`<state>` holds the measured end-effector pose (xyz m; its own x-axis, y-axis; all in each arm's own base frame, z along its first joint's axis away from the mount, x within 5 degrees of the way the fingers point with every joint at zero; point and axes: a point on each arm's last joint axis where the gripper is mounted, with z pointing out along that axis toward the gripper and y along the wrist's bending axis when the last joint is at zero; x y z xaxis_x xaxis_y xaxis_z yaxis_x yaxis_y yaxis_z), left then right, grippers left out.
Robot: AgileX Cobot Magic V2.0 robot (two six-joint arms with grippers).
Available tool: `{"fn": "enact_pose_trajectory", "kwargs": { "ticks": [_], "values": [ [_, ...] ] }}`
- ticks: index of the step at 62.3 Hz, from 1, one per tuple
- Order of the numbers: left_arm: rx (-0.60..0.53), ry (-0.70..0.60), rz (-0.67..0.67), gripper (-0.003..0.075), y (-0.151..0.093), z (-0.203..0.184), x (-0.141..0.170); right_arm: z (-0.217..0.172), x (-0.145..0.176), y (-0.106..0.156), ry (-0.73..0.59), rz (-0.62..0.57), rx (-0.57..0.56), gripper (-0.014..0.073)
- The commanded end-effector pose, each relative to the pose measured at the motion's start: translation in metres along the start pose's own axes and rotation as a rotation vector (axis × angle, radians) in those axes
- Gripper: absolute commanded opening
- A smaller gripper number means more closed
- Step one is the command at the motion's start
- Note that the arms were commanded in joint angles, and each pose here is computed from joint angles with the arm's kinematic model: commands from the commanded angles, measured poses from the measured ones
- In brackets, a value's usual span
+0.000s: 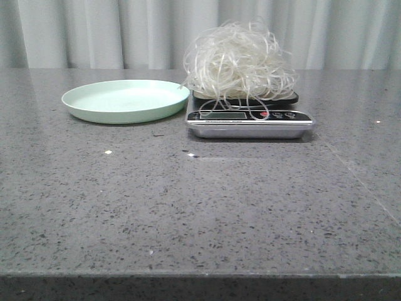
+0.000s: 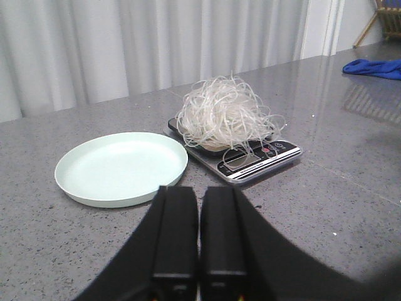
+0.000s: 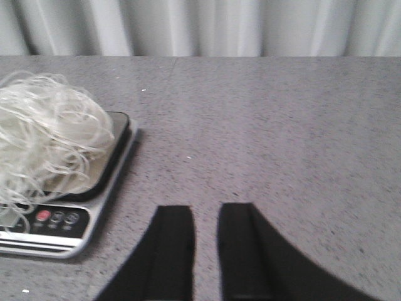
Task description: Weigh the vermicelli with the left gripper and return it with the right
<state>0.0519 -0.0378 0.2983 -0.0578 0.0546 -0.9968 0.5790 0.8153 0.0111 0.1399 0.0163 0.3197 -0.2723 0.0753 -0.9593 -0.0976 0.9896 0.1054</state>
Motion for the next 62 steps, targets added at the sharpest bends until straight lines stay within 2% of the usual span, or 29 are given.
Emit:
{"fn": "enact_pose_trajectory", "kwargs": {
  "ticks": [1,2,9,17,29,38,48,62],
  "values": [
    [-0.009,-0.098,-0.005,0.0127,0.001,-0.001,-0.015,0.01,-0.045,0.014,-0.045,-0.014,-0.064,0.048],
    [-0.009,-0.098,-0.005,0.0127,0.001,-0.001,-0.015,0.016,-0.053,0.019,-0.022,-0.02,-0.087,0.0526],
    [-0.009,-0.098,-0.005,0.0127,0.001,-0.001,-0.015,0.036,-0.081,0.043,0.021,-0.059,-0.177,0.0596],
    [-0.009,-0.098,-0.005,0.0127,0.001,-0.001,-0.015,0.069,-0.104,0.078,0.062,-0.098,-0.276,0.0598],
    [-0.009,-0.098,-0.005,0.0127,0.001,-0.001,-0.015,0.131,-0.119,0.112,0.186,-0.169,-0.304,0.0598],
    [-0.009,-0.098,-0.005,0.0127,0.001,-0.001,-0.015,0.17,-0.116,0.126,0.28,-0.185,-0.301,0.0598],
    [-0.009,-0.098,-0.005,0.0127,0.001,-0.001,-0.015,0.211,-0.098,0.136,0.421,-0.206,-0.288,0.0598],
    [-0.009,-0.094,-0.005,0.0127,0.001,-0.001,-0.015,0.239,-0.068,0.139,0.62,-0.234,-0.269,0.0594]
  ]
}}
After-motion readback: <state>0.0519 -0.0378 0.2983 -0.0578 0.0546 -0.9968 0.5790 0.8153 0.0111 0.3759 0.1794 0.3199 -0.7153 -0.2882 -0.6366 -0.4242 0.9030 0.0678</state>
